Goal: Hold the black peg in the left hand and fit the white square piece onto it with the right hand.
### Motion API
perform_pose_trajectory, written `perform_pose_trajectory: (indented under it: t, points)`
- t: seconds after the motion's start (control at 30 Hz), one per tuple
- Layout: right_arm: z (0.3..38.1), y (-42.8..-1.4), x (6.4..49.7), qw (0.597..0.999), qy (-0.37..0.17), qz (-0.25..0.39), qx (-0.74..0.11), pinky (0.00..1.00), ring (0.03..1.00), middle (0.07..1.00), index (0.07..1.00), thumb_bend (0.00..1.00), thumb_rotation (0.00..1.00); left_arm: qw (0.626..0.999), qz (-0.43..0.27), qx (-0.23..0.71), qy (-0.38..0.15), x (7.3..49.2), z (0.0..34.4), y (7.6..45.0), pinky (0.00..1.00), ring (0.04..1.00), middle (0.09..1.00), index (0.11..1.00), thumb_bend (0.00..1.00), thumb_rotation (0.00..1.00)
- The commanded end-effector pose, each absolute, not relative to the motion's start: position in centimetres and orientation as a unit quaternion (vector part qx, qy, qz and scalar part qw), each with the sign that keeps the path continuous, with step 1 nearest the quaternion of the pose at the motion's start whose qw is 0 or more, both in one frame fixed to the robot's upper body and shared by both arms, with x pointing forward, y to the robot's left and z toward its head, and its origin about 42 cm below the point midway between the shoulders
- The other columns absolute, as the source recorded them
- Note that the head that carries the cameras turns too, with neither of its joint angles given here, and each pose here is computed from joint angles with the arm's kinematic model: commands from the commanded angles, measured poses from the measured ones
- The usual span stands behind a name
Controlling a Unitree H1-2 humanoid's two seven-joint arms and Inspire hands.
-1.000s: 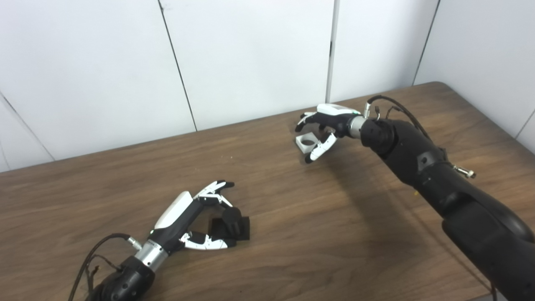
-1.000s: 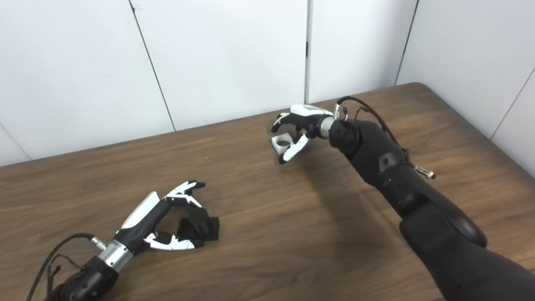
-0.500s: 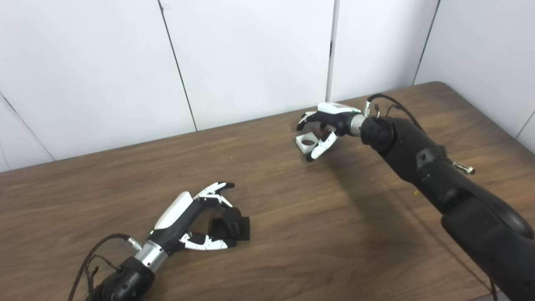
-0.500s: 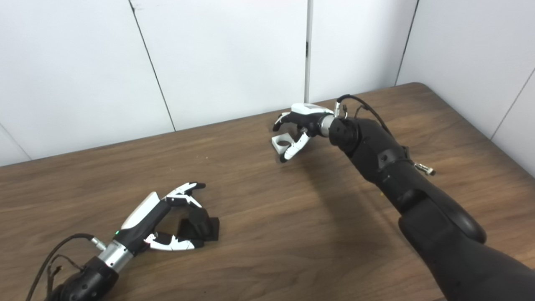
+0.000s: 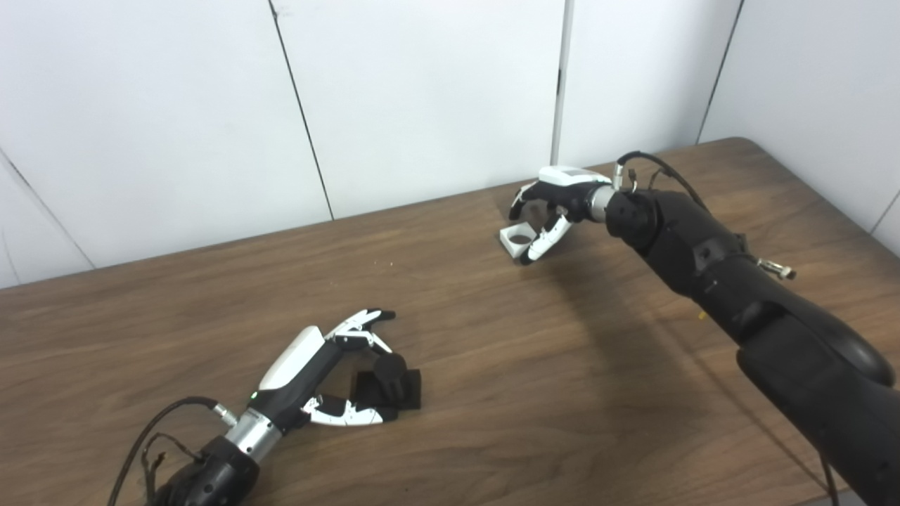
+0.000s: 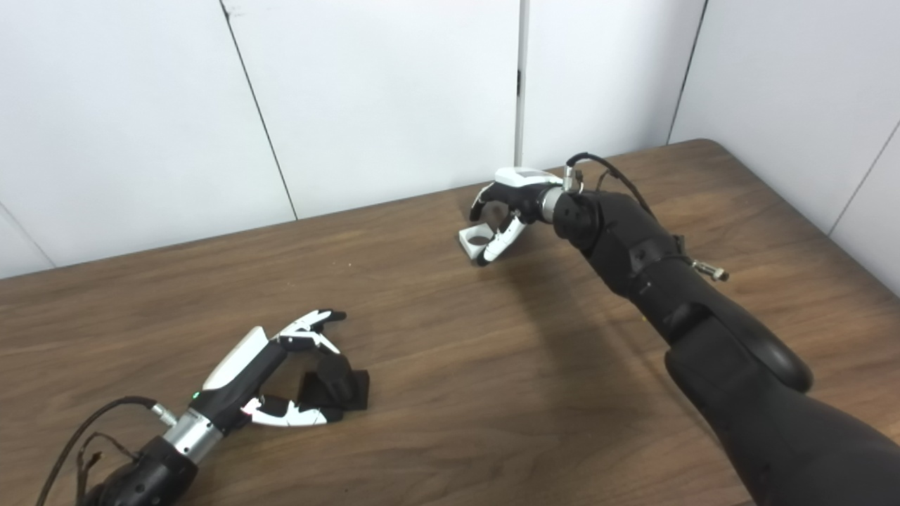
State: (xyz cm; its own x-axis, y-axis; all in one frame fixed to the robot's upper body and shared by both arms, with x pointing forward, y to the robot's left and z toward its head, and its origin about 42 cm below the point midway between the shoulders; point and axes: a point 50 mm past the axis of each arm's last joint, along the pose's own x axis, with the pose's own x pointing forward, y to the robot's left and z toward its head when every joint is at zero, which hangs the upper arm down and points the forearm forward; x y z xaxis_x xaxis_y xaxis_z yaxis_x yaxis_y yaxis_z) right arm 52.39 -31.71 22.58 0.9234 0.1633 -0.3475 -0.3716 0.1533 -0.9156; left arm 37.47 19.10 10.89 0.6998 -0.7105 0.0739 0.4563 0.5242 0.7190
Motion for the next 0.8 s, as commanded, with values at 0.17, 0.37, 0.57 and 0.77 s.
perform_pose_trajectory:
  t: [0.17,0.37,0.57,0.77]
  points:
    - [23.1,-34.9,52.2,0.727,0.132,0.154,-0.656,0.82,0.927,0.924,0.754,0.72,0.34,0.835,-0.384,0.385,-0.083,33.9,5.8,21.4,0.86,0.956,0.920,0.494,0.52,0.07]
    - [22.7,-34.7,52.0,0.727,0.129,0.160,-0.655,0.84,0.936,0.924,0.747,0.73,0.34,0.836,-0.384,0.383,-0.083,33.8,5.8,21.2,0.87,0.955,0.919,0.494,0.52,0.07]
    - [22.4,-34.3,52.0,0.721,0.128,0.169,-0.659,0.82,0.927,0.923,0.744,0.73,0.35,0.836,-0.383,0.383,-0.083,33.8,5.9,21.1,0.87,0.955,0.918,0.494,0.52,0.07]
    - [21.2,-33.3,51.8,0.708,0.127,0.188,-0.669,0.86,0.930,0.917,0.735,0.73,0.33,0.836,-0.382,0.385,-0.082,33.8,5.8,21.1,0.87,0.956,0.918,0.494,0.52,0.07]
